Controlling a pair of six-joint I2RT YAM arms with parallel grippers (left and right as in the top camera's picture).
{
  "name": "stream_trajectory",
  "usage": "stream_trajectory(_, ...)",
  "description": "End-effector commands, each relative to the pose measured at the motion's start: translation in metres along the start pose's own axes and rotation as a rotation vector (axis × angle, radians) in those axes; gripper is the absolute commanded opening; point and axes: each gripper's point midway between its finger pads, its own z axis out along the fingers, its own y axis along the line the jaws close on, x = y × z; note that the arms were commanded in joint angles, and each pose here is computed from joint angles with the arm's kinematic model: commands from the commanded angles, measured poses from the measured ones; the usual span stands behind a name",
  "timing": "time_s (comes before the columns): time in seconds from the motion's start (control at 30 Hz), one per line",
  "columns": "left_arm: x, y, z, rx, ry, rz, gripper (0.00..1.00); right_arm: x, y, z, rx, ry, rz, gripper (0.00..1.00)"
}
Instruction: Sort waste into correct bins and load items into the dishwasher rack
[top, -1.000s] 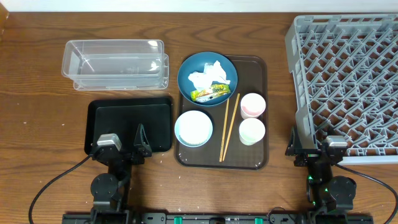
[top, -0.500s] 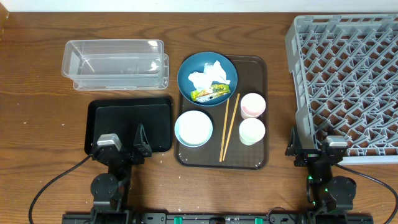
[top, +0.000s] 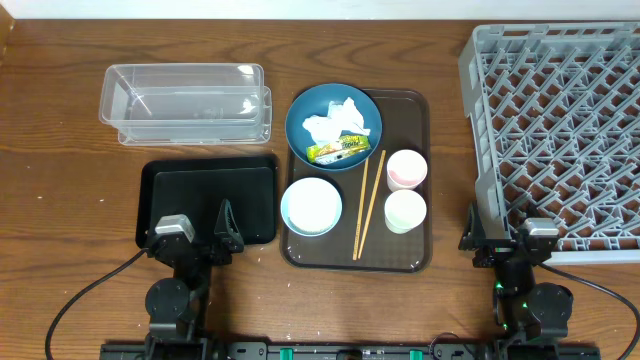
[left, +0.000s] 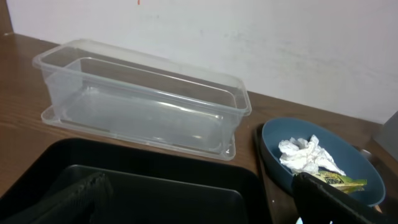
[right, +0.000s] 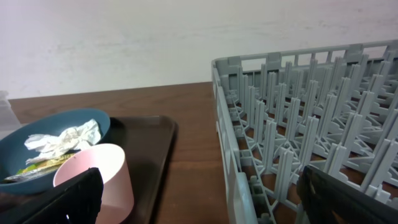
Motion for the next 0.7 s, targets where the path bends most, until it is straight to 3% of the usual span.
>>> stream_trajectory(0.0, -0.003, 0.005, -0.001, -0.036, 0.015, -0.012, 0.96, -0.018, -0.001, -0.003, 0.015, -0.039, -0.007, 0.99)
stream_trajectory(0.13, -0.008, 0.003, 0.001, -0.045, 0.055, -0.01, 0.96, -0.036, -0.003, -0.006, 0.038, -0.046, -0.007, 0.99)
stream_trajectory(0.27, -0.017, -0.003, 0.009, -0.046, 0.138, -0.008, 0.96, -0.041, -0.006, -0.005, 0.073, 0.045, -0.006, 0.99)
stream_trajectory(0.43, -0.016, -0.014, 0.022, -0.056, 0.399, -0.009, 0.96, -0.045, -0.006, 0.004, 0.093, 0.226, -0.005, 0.99)
stream_trajectory(0.67, -0.019, -0.028, 0.023, -0.104, 0.833, -0.036, 0.96, -0.039, -0.007, 0.014, 0.141, 0.598, -0.003, 0.99)
